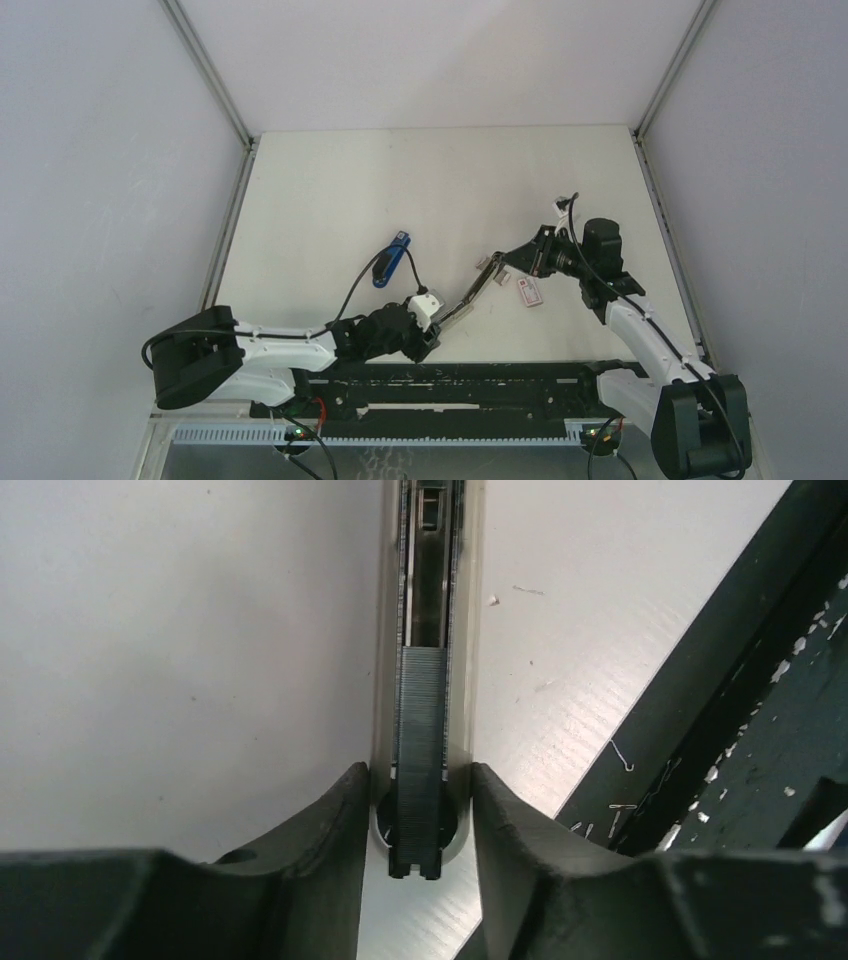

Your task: Load the staples into the stapler

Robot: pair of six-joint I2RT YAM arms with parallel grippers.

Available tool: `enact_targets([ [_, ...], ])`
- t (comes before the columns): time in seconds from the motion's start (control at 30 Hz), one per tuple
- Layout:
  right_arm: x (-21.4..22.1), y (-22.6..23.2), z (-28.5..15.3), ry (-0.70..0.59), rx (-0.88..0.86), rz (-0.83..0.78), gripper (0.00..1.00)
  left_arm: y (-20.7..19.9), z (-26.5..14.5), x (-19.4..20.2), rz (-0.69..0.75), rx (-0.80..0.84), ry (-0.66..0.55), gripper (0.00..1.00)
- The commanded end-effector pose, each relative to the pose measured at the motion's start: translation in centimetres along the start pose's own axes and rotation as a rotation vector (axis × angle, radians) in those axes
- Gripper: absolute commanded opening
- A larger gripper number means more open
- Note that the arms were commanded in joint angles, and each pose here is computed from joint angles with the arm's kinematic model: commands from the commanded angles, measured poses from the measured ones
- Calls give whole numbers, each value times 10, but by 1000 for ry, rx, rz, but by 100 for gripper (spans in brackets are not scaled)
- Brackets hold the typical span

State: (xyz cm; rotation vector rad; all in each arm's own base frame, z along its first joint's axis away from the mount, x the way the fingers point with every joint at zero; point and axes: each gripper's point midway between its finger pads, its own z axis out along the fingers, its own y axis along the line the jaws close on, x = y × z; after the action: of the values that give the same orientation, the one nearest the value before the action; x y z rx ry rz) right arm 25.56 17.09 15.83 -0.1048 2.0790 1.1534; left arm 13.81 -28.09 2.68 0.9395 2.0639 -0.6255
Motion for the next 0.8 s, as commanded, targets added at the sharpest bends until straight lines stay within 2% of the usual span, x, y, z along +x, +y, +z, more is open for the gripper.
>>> enact_targets([
  [0.0,-19,28,-1,-20,-51,-161,0,0,1,7,11,-18,20,34],
  [0.1,-8,36,5,29,-26,-214,1,-4,7,-1,33,-10,7,17],
  [0.17,2,42,7,55,-25,-228,8,-5,11,-7,42,-13,0,11],
  [0.33,35,69,7,140,-63,-261,33,-7,18,-19,51,-19,-11,9],
  [0.5,52,92,2,178,-147,-253,51,-8,20,-23,57,-19,-19,11],
  [0.6,49,94,1,159,-139,-252,54,-5,19,-25,52,-34,-30,21],
  [0.7,39,82,-1,107,-60,-236,55,-2,13,-24,39,-48,-46,50],
  [0.77,30,73,-4,70,-10,-219,55,-2,7,-25,30,-41,-65,60],
])
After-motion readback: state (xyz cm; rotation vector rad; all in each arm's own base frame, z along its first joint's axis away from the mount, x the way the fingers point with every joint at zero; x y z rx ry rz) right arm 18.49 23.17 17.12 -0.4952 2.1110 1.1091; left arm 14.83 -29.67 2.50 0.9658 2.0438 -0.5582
